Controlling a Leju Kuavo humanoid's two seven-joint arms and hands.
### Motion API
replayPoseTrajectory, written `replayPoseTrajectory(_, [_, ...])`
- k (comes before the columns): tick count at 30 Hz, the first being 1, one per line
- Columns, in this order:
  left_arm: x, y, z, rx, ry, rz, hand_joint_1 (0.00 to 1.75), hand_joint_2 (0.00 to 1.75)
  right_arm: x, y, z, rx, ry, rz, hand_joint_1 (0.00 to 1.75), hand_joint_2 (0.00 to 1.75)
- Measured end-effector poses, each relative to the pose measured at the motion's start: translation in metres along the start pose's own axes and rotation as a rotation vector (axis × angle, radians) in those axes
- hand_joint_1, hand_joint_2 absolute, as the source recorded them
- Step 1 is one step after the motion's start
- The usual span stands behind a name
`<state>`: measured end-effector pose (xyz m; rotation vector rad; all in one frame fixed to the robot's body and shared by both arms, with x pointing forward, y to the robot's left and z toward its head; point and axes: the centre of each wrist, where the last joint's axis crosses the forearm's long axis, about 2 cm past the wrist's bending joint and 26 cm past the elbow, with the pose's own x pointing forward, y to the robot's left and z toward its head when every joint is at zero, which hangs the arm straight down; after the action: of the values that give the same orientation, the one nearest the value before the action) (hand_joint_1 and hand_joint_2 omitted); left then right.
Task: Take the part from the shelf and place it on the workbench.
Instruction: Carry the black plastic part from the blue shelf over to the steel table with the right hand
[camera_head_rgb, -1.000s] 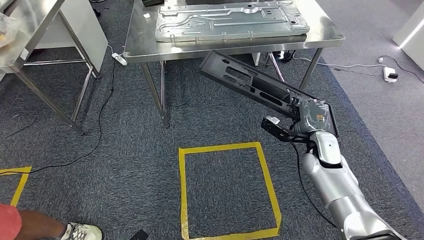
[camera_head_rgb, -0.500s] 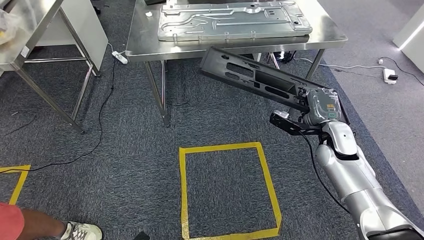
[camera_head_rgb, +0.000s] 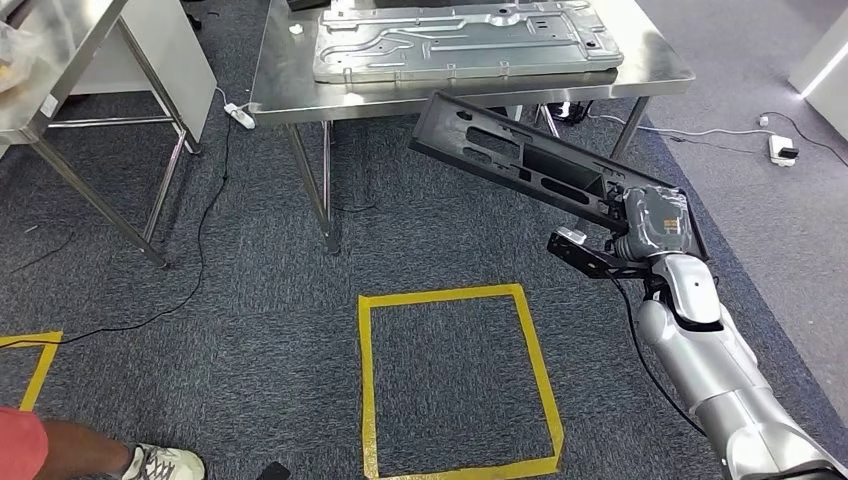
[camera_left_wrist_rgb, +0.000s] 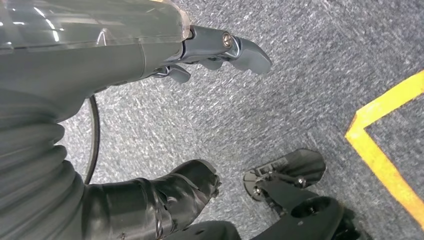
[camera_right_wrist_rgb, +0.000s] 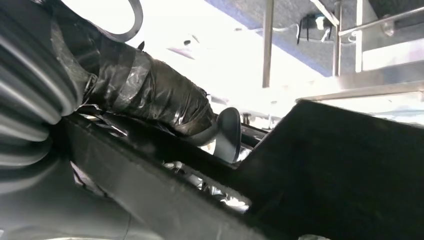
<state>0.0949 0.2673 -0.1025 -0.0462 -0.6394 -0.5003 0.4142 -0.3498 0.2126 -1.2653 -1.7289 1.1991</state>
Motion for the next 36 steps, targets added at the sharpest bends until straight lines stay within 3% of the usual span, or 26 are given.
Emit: replayPoseTrajectory(36, [-0.003, -0.001, 0.002, 0.009, 0.01, -0.012, 0.0, 1.75, 0.0, 0.024, 0.031, 0.05, 0.051, -0.016, 1.75, 1.75])
